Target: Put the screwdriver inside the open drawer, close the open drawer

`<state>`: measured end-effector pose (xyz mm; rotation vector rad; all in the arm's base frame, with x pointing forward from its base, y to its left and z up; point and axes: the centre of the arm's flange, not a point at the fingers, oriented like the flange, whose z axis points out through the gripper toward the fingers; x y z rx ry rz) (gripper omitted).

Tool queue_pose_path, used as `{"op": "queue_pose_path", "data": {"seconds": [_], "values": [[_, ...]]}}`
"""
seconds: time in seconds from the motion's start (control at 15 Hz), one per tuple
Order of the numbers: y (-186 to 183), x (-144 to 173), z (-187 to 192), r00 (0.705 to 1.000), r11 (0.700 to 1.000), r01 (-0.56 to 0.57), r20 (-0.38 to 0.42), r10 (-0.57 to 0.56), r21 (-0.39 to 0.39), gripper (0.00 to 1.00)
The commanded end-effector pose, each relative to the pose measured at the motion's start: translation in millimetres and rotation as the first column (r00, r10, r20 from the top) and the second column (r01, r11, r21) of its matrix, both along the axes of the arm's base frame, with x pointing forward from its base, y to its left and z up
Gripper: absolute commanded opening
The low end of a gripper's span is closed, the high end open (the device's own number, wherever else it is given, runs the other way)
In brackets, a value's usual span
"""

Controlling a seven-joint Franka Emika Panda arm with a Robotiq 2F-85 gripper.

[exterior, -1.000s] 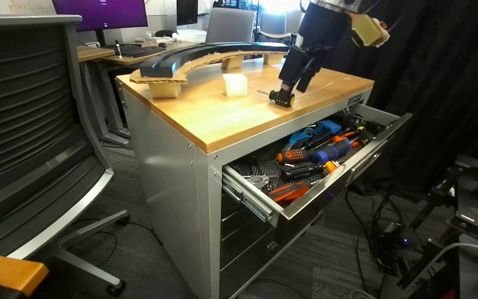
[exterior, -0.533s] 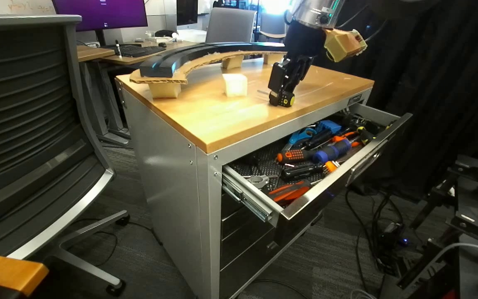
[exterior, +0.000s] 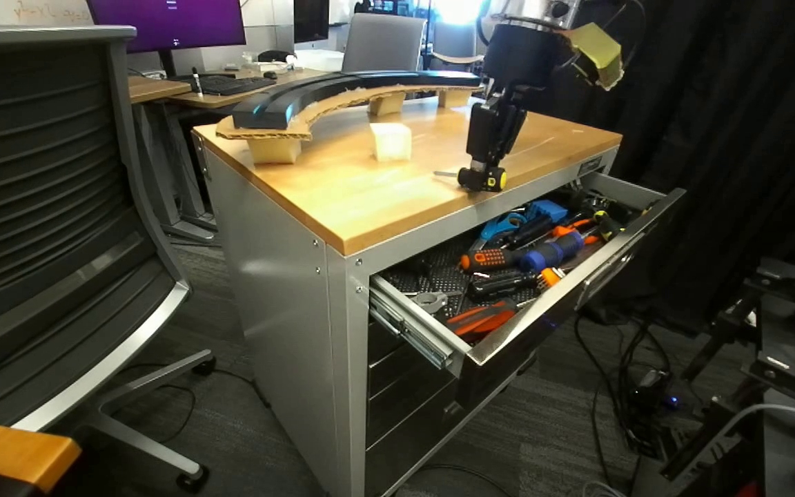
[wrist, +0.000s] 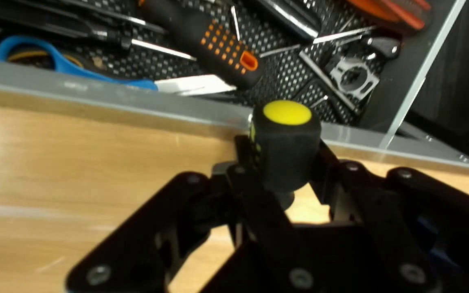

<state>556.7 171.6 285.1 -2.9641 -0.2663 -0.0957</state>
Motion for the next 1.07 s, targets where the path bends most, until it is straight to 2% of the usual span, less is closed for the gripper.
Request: {"op": "queue_pose_path", "data": {"seconds": [0.0, 0.13, 0.2, 0.4, 0.6, 0.67, 0.8, 1.0], "values": [[9, -36, 9, 0.996, 0.995, -0.070, -0.060, 0.065, -0.078, 0.10], [17, -45, 4, 0.997, 0.990, -0.067, 0.014, 0.069, -0.126, 0.10], [21, -45, 3, 0.997, 0.989, -0.055, 0.049, 0.062, -0.134, 0.55], [32, -51, -5, 0.996, 0.990, -0.043, 0.076, 0.053, -0.132, 0.74], [27, -63, -7, 0.999, 0.992, -0.008, 0.042, 0.014, -0.124, 0.99], [23, -70, -6, 1.000, 0.991, 0.002, 0.019, 0.001, -0.137, 1.00], [13, -92, -3, 0.997, 0.985, 0.004, -0.081, -0.018, -0.173, 1.00], [2, -129, -8, 0.958, 0.968, -0.015, -0.281, -0.058, -0.250, 1.00]]}}
